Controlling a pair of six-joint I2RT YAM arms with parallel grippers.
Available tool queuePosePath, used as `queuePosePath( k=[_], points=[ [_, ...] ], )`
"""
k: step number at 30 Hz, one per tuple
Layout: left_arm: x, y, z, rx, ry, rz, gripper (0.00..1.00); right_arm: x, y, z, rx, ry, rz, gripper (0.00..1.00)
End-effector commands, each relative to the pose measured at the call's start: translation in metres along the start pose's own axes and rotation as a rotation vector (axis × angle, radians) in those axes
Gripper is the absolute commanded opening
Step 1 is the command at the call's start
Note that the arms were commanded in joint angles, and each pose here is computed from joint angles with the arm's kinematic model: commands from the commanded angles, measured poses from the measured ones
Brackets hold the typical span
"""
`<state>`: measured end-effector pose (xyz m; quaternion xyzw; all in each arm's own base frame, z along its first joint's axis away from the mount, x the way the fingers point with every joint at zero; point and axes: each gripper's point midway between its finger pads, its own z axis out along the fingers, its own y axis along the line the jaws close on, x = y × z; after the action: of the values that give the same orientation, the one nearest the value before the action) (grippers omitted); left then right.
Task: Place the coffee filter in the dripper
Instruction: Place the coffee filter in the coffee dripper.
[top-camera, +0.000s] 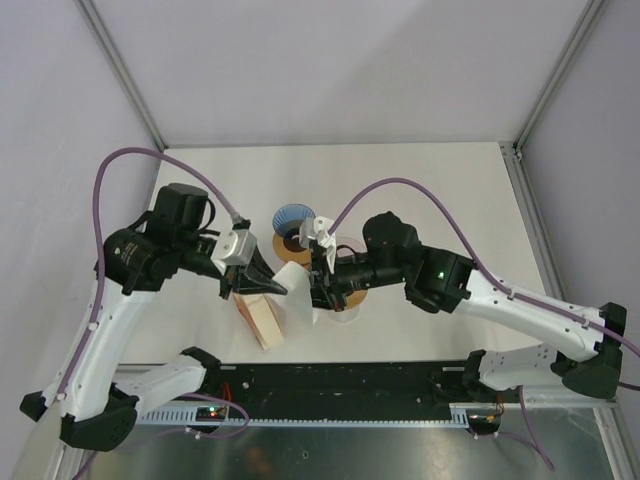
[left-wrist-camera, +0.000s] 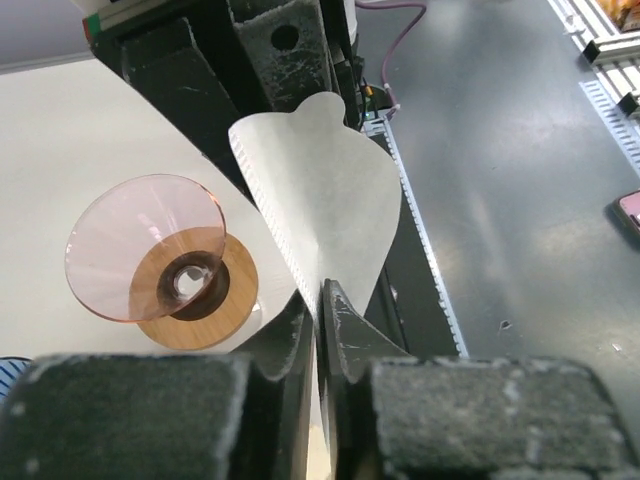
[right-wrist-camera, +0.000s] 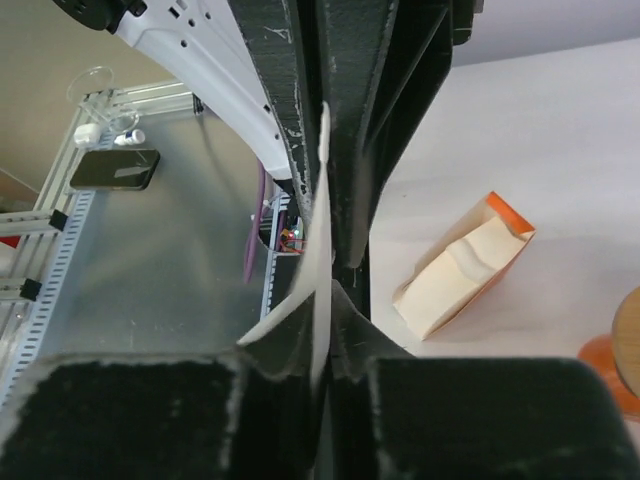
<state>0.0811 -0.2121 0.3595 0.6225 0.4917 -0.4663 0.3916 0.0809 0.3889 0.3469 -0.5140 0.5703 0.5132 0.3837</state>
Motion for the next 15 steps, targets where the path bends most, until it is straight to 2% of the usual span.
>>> queuePosePath(
  k=[1, 3, 6, 9, 12, 15],
  points=[
    [-0.005, 0.009, -0.002, -0.04, 0.022, 0.047, 0.21, -0.014, 0.003, -0.006, 0.006, -0.059, -0.002, 0.04],
    [-0.002, 0.016, -0.004, -0.075, 0.041, 0.039, 0.35, -0.016, -0.003, -0.01, 0.056, -0.073, 0.008, 0.02],
    [-0.001, 0.031, -0.006, -0.154, 0.066, 0.007, 0.5, -0.022, -0.022, -0.019, 0.198, -0.103, 0.031, 0.0],
    [-0.001, 0.069, -0.019, -0.371, 0.109, -0.052, 0.61, -0.027, -0.058, -0.037, 0.444, -0.146, 0.087, 0.0],
    [-0.003, 0.111, -0.046, -0.656, 0.142, -0.112, 0.66, -0.03, -0.089, -0.06, 0.673, -0.196, 0.148, 0.0],
    [-0.014, 0.14, -0.071, -0.871, 0.121, -0.156, 0.67, -0.04, -0.114, -0.082, 0.869, -0.283, 0.181, 0.0]
  ],
)
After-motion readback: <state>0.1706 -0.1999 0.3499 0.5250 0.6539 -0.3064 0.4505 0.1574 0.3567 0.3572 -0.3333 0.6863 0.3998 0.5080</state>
